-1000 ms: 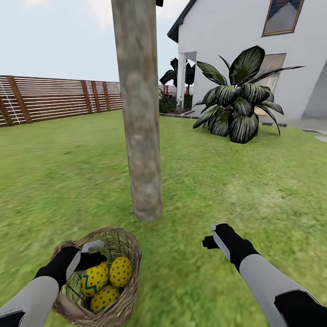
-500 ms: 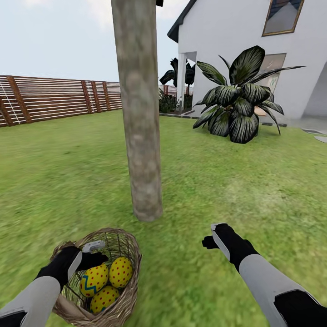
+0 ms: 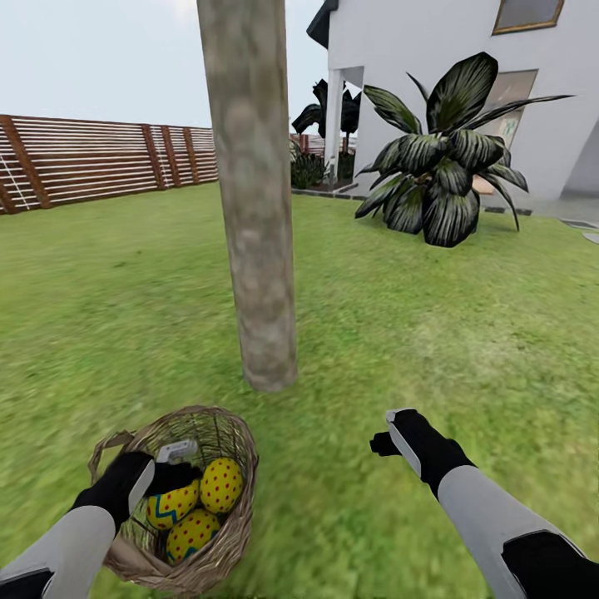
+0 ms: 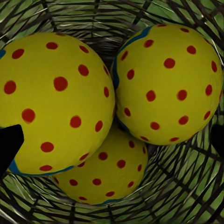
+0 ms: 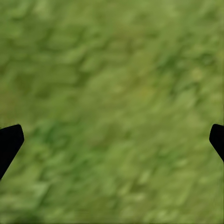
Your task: Take the three Easter eggs out of the wicker basket on the lawn in the garden, then place them on the lawn next to a single tree (choose any tree) so that all three eggs are next to the same tree and none are left in the basket.
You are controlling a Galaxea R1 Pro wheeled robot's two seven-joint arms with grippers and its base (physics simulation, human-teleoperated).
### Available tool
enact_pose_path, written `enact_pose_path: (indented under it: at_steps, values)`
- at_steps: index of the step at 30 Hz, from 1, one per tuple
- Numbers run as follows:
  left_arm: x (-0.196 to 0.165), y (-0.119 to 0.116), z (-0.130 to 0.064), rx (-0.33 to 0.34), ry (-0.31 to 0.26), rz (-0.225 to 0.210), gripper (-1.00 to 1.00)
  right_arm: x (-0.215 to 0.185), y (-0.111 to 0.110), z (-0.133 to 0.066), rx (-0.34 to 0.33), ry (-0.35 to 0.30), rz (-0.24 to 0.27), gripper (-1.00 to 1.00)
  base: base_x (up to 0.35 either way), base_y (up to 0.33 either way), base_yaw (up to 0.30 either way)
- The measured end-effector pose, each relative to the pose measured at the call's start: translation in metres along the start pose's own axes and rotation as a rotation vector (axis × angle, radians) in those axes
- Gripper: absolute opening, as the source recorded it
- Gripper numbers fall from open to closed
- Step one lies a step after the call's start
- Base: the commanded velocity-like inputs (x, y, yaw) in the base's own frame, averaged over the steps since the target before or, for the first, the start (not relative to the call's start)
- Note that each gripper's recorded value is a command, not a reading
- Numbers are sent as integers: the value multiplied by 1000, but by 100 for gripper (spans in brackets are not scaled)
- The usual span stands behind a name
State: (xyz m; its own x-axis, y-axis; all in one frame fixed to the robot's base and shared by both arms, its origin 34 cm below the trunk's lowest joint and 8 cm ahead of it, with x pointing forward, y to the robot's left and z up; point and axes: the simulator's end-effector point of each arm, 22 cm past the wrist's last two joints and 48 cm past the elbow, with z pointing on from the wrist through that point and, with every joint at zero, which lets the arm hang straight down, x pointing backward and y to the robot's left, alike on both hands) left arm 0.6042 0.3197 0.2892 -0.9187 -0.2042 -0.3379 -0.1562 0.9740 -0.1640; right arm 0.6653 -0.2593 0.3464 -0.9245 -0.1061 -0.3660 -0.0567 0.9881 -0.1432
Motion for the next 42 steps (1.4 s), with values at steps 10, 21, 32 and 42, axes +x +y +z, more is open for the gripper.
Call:
enact_pose_path:
  at_steps: [10, 21, 32, 42]
  values:
    - [16, 5, 17, -7, 39, -5, 100, 15, 4, 20, -5, 40, -4, 100, 0, 0, 0]
    - [24, 7, 26, -9, 58, -8, 100, 23, 8, 30, -10, 60, -7, 100, 22, 16, 0]
    - [24, 7, 26, -11, 57, -7, 100, 23, 9, 30, -11, 60, -8, 100, 60, 29, 0]
    - [24, 7, 26, -12, 56, -6, 100, 22, 10, 30, -13, 57, -6, 100, 0, 0, 0]
